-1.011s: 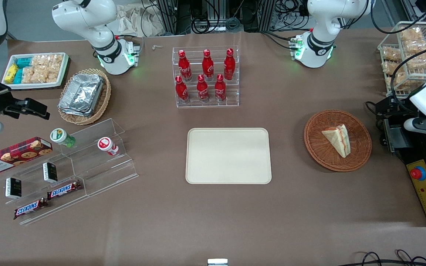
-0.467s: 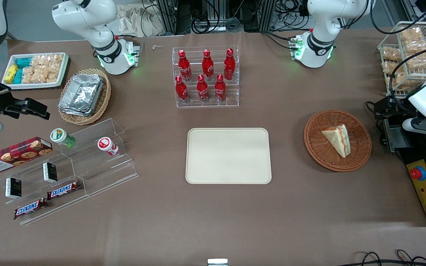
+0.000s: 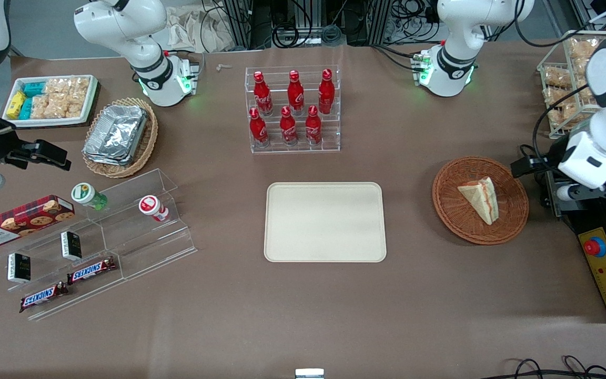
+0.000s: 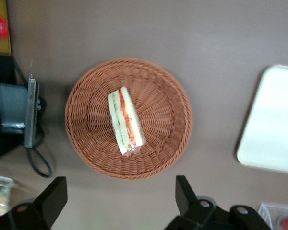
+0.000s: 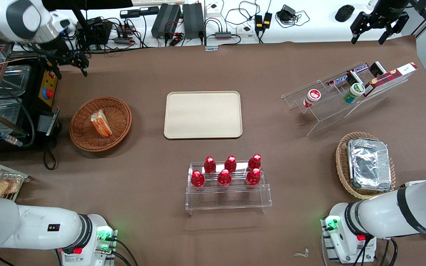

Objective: Place sandwich from basket to tray
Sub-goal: 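Move the left gripper over the wrapped sandwich in the wicker basket, then lower the left gripper and close it on the sandwich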

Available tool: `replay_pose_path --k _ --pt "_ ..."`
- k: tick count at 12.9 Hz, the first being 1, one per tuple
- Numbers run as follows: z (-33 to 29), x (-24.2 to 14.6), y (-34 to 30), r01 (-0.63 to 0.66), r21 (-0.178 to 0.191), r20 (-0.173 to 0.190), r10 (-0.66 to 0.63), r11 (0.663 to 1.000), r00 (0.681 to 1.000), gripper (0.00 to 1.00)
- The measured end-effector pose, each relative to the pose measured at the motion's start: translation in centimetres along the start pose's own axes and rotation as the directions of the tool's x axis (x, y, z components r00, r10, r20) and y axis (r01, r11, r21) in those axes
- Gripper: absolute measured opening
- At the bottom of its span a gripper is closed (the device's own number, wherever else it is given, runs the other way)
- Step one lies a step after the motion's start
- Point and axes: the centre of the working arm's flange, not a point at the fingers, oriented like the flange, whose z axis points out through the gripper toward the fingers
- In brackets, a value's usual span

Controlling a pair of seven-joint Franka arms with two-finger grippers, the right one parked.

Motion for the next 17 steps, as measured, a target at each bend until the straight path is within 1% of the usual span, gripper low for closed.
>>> replay_pose_path --k 2,3,5,7,8,11,12,14,17 --pt "4.7 -1.7 -1.5 0.163 -0.016 -0.027 -0.163 0.987 0.986 1.0" --pt "6.7 -2.2 -1.6 0.218 -0.019 -0.028 -0.219 0.976 0.975 1.0" --pt "9.6 -2.6 -1.5 0.269 -0.01 -0.018 -0.269 0.963 0.963 1.0" --pt "12.3 -2.5 -0.9 0.325 -0.005 -0.02 -0.325 0.946 0.946 1.0" --pt "13.9 -2.4 -0.3 0.351 0.004 -0.019 -0.351 0.936 0.936 1.0" --pt "18.3 -2.1 0.2 0.41 0.074 -0.029 -0.409 0.909 0.912 1.0" --pt "19.6 -1.9 0.1 0.424 0.092 -0.03 -0.423 0.901 0.906 1.0" --pt "21.3 -1.7 0.0 0.437 0.104 -0.031 -0.436 0.893 0.899 1.0" --pt "23.0 -1.8 -0.1 0.438 0.1 -0.032 -0.437 0.893 0.899 1.0"
